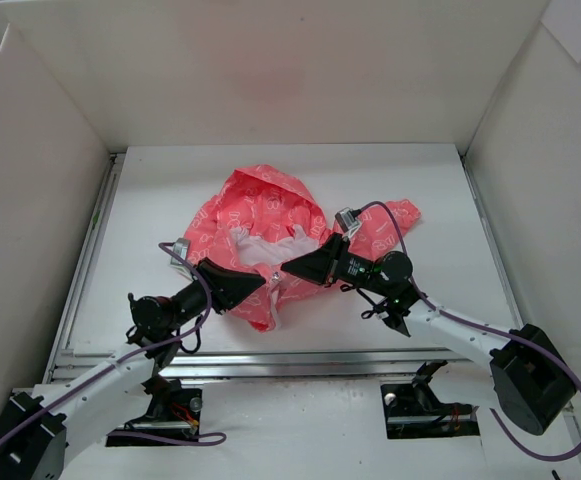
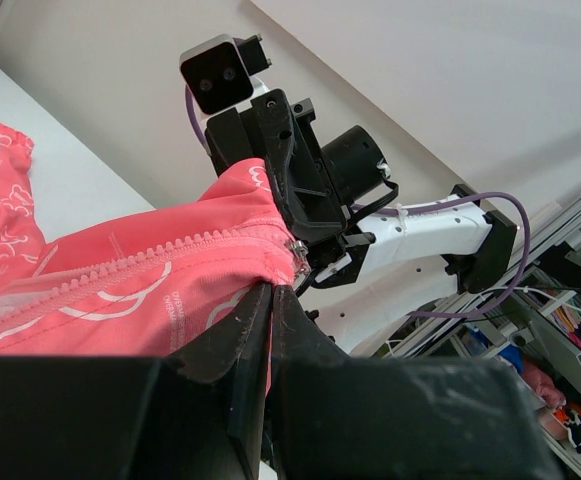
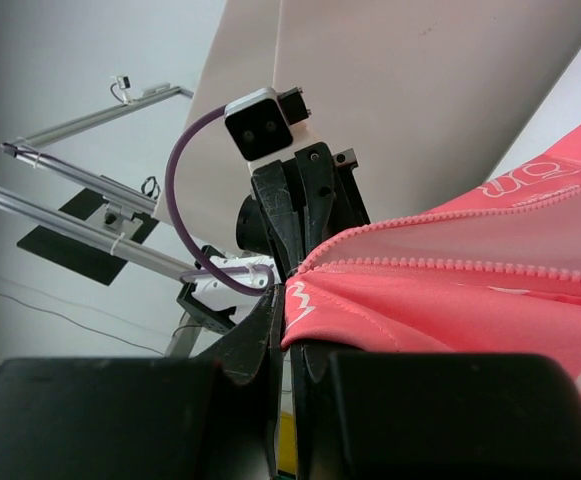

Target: Zip up the jacket

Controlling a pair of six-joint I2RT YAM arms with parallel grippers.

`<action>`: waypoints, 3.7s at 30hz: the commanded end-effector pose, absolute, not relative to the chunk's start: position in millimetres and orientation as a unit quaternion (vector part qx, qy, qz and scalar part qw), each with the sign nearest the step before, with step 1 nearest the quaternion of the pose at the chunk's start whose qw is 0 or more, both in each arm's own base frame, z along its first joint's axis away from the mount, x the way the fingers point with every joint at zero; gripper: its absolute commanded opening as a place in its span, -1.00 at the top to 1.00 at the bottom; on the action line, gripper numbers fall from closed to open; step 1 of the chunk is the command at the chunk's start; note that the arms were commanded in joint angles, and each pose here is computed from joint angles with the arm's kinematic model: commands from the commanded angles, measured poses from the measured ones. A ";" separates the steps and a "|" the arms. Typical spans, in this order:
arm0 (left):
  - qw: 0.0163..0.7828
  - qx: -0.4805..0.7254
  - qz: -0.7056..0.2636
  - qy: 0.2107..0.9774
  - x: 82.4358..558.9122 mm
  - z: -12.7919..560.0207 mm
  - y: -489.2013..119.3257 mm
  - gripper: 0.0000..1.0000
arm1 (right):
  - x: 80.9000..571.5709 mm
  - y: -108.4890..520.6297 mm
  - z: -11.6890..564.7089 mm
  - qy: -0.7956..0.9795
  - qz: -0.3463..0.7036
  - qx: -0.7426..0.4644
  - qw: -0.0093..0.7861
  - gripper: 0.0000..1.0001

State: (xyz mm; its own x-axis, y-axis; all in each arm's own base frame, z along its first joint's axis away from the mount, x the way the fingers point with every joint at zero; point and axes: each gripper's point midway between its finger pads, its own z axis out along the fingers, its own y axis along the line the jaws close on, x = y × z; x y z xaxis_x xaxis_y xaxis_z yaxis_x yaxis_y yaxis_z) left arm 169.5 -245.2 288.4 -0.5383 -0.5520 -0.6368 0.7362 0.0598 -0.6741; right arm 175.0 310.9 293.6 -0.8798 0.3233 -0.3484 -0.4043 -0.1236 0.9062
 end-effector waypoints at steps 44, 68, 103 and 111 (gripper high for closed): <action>0.531 0.115 -0.641 0.543 160.9 313.0 -236.4 1.00 | 157.1 307.4 314.7 0.611 0.716 -0.088 0.325 1.00; 0.514 0.127 -0.656 0.538 155.0 310.7 -240.9 1.00 | 161.0 309.2 321.4 0.607 0.715 -0.089 0.335 1.00; 0.506 0.130 -0.658 0.542 153.1 305.2 -242.0 1.00 | 167.3 311.7 333.2 0.588 0.725 -0.087 0.349 1.00; 0.505 0.137 -0.659 0.540 152.7 306.3 -243.7 1.00 | 171.6 315.3 326.3 0.598 0.720 -0.082 0.342 1.00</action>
State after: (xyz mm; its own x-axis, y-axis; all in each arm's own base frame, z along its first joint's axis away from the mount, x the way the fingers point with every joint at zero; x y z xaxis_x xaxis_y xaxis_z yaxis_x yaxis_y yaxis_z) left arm 162.1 -244.2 277.8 -0.5103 -0.4906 -0.7063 0.7472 0.1536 -0.6466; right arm 172.4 313.1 281.1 -0.8112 0.3433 -0.4734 -0.4906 0.0411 0.8704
